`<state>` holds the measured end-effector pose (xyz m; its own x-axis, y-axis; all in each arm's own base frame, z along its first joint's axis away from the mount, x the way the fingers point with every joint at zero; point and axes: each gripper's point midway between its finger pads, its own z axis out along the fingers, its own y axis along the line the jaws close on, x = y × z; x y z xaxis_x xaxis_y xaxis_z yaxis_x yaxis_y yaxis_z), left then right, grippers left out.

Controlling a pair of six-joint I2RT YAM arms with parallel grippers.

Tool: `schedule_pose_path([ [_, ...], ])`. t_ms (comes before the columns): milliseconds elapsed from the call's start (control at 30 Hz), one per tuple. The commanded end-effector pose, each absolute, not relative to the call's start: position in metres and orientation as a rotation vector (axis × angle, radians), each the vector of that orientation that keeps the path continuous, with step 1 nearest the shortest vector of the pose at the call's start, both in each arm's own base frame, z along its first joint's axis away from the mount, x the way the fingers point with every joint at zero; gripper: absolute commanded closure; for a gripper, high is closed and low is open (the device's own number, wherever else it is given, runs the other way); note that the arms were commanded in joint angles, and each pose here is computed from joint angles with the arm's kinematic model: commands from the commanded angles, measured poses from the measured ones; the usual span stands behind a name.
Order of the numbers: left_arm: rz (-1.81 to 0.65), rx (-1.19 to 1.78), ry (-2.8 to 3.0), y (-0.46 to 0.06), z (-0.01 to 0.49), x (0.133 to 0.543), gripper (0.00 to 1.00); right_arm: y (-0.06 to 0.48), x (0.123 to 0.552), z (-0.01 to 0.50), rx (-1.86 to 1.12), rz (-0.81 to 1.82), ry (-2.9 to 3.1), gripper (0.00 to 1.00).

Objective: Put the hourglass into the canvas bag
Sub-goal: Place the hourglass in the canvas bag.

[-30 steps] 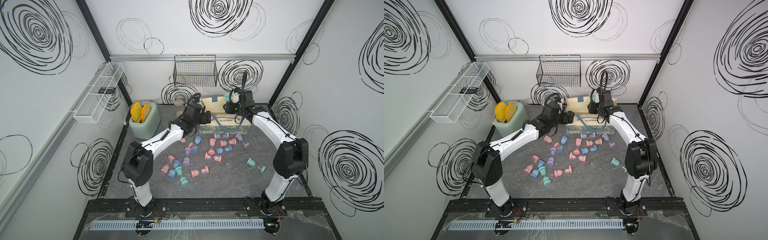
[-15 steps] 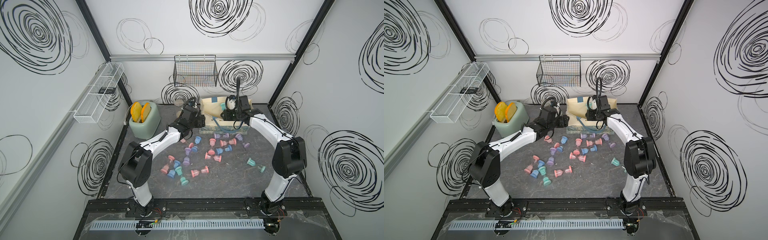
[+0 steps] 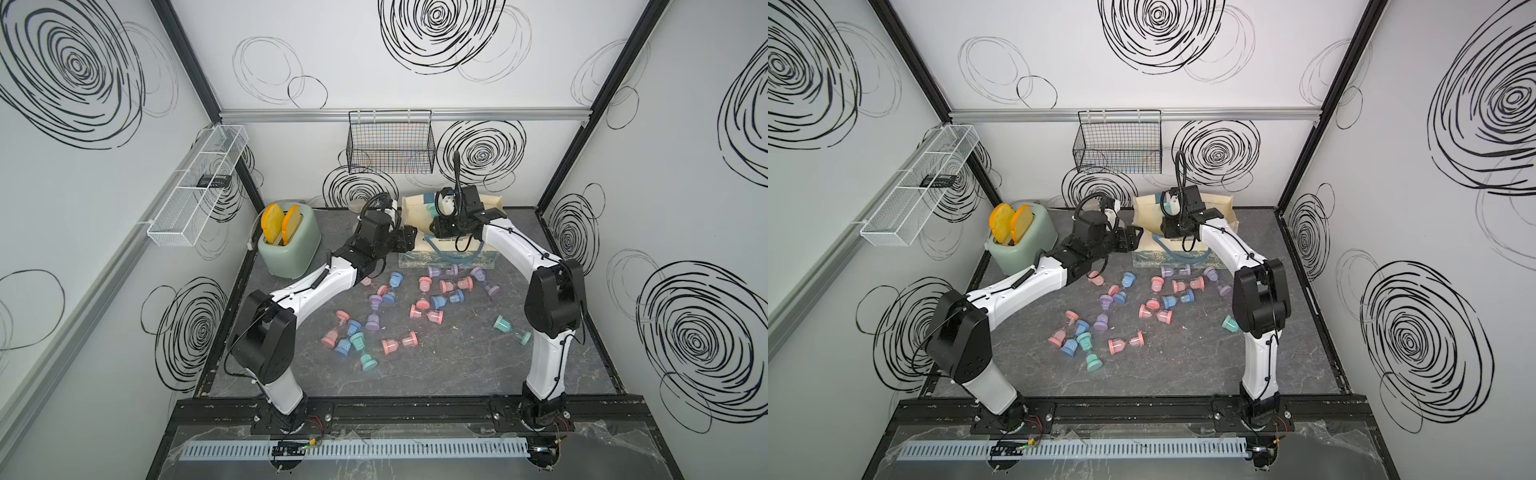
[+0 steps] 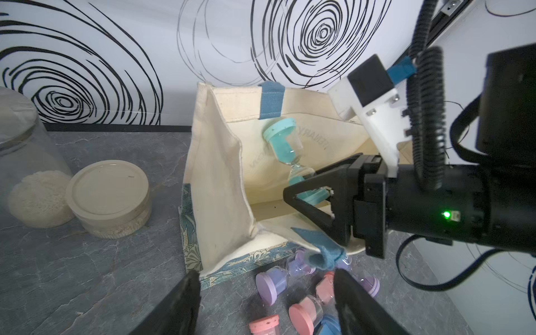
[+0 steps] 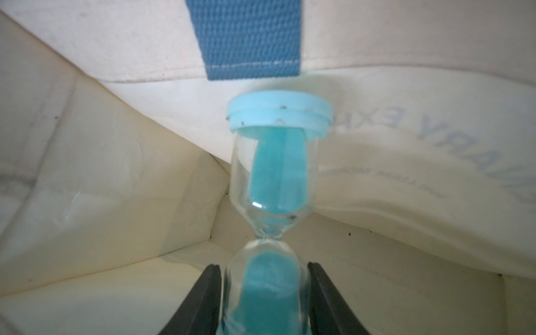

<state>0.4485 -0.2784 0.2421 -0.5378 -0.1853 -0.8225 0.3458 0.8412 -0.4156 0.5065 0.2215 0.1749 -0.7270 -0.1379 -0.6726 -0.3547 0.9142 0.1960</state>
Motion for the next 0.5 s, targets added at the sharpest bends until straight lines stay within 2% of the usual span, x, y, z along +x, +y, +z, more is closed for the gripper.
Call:
schedule_pose_path([
  [0,-0.701,0.136,1.982,-0.285,0.254,0.451,0.25,0.230,0.504,0.171,-0.403,0.425,2.394,0.63],
  [467,-0.683,0.094,2.015,-0.279,0.244,0.458,0.24,0.231,0.494,0.123,-0.392,0.427,2.524,0.49],
])
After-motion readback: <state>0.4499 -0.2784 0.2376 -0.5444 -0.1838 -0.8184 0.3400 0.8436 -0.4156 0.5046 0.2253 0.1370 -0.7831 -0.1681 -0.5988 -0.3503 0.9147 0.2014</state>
